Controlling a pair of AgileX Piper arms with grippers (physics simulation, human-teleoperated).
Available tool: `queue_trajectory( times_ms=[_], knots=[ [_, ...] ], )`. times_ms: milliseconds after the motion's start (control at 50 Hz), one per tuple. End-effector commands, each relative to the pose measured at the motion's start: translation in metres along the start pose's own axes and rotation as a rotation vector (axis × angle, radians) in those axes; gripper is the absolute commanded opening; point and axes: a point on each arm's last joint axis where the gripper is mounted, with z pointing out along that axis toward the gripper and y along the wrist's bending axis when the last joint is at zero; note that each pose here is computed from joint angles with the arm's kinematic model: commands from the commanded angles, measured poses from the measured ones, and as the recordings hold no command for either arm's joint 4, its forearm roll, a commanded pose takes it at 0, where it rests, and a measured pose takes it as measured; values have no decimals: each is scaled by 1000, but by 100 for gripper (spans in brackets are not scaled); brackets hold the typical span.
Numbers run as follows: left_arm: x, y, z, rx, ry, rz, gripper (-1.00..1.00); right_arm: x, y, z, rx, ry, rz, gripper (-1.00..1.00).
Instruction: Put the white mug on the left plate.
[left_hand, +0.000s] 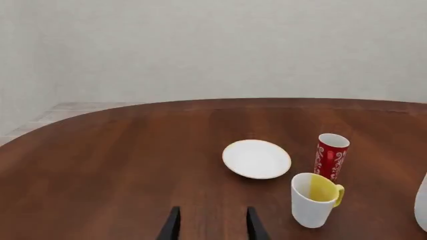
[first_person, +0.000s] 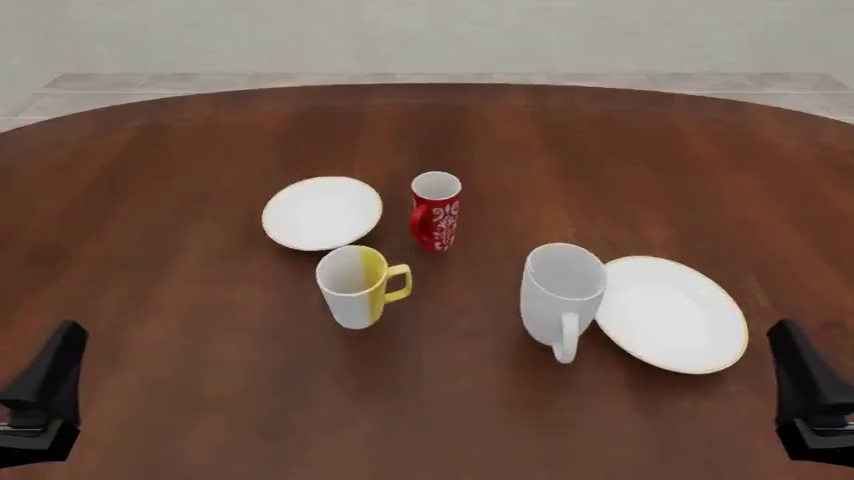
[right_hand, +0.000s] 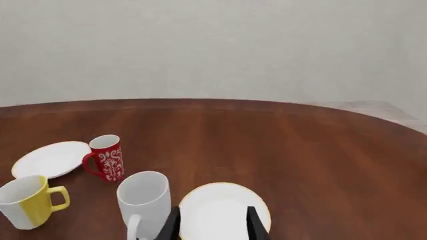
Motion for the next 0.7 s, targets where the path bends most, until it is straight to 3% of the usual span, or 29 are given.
queue_trajectory(
  times_ms=[20,480,700],
  knots=[
    [-1,0,0,0,1,0,100,1,1,1,-12,-3,-5,100],
    [-1,0,0,0,1,0,100,-1,3,5,-43,8,-1,100],
    [-1,0,0,0,1,0,100,-63,10,21,-125,-12,0,100]
  ],
)
